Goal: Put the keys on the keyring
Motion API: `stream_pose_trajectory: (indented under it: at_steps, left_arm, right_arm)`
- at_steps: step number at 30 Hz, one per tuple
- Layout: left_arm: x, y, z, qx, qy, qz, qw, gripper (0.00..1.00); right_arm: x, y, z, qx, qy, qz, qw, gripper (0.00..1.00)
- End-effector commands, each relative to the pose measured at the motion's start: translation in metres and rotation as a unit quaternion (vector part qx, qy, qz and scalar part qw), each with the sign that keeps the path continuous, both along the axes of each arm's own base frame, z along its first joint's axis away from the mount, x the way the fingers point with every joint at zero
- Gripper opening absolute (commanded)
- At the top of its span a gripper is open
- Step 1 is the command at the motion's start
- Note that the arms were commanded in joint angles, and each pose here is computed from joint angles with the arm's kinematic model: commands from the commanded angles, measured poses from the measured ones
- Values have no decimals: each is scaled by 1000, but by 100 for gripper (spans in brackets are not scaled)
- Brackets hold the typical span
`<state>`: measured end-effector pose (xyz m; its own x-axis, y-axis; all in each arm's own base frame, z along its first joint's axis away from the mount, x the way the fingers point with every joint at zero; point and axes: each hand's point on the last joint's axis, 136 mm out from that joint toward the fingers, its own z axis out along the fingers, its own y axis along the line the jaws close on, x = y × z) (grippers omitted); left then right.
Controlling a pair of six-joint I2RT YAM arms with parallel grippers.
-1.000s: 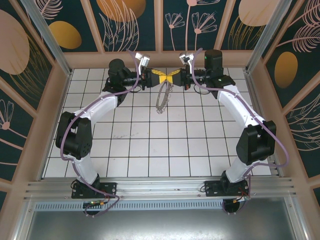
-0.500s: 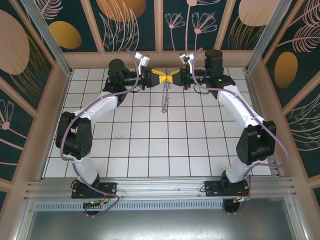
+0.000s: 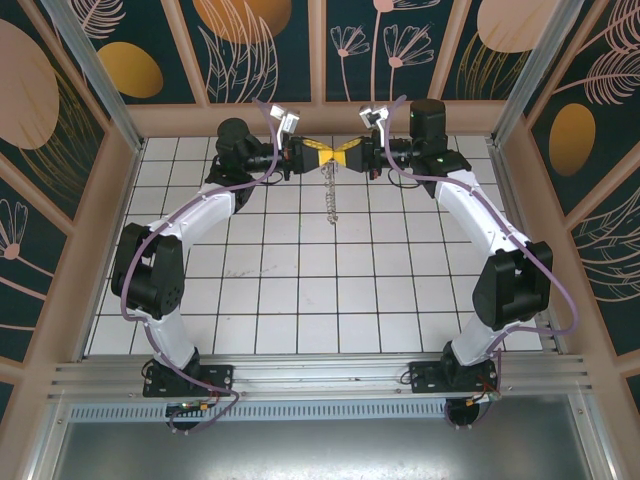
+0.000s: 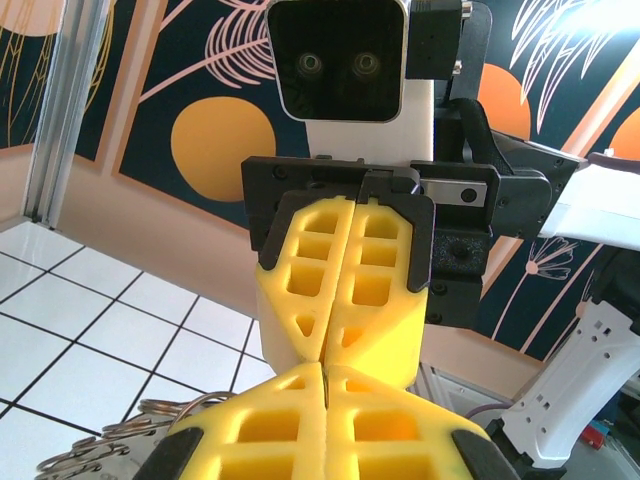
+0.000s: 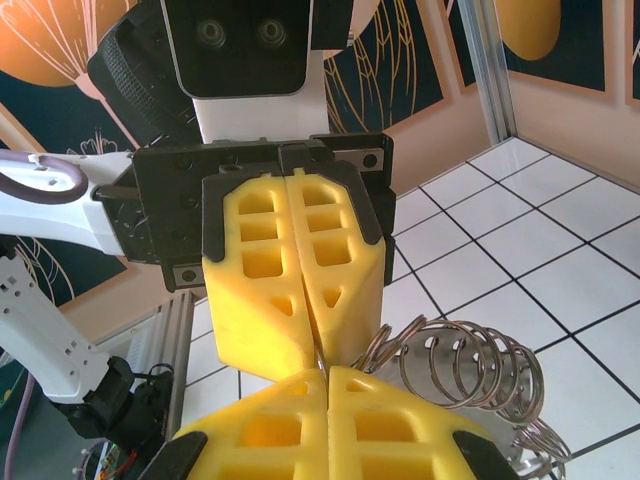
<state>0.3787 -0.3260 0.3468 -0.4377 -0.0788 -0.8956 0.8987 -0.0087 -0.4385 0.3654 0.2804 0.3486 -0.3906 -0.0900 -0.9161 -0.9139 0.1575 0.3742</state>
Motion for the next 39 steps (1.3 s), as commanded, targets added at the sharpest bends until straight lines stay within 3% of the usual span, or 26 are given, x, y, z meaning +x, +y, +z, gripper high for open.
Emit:
stream_pose_trajectory:
  at_steps: [1, 3, 7, 10, 16, 21, 23, 34, 39]
  left_arm:
    - [-14, -4, 0, 0, -23, -22, 999, 0]
    - [-15, -2, 2, -2, -29, -13, 999, 0]
    - [-12, 0, 11, -15, -36, 8, 999, 0]
    - [-13, 2, 18, -26, -39, 12, 999, 0]
    - [-19, 5, 31, -46, -45, 11, 998, 0]
    - [-22, 9, 42, -61, -44, 22, 997, 0]
    - [-22, 10, 45, -66, -43, 28, 997, 0]
    - [-19, 11, 45, -80, -22, 40, 996, 0]
    - [-20, 11, 45, -82, -21, 39, 996, 0]
  right_arm:
    - [-6, -3, 27, 20, -43, 2, 999, 0]
    - [-5, -4, 29, 22, -44, -4, 999, 0]
    - [-7, -9, 38, 25, -51, -18, 998, 27]
    - [-11, -19, 47, 29, -63, -35, 997, 36]
    - [-16, -45, 48, 44, -79, -107, 990, 39]
    - [-11, -64, 22, 58, -77, -212, 972, 41]
    - [-12, -67, 9, 61, -75, -236, 967, 46]
    - [-24, -31, -13, 50, -106, -289, 950, 57]
    - [-19, -14, -11, 50, -107, -277, 954, 58]
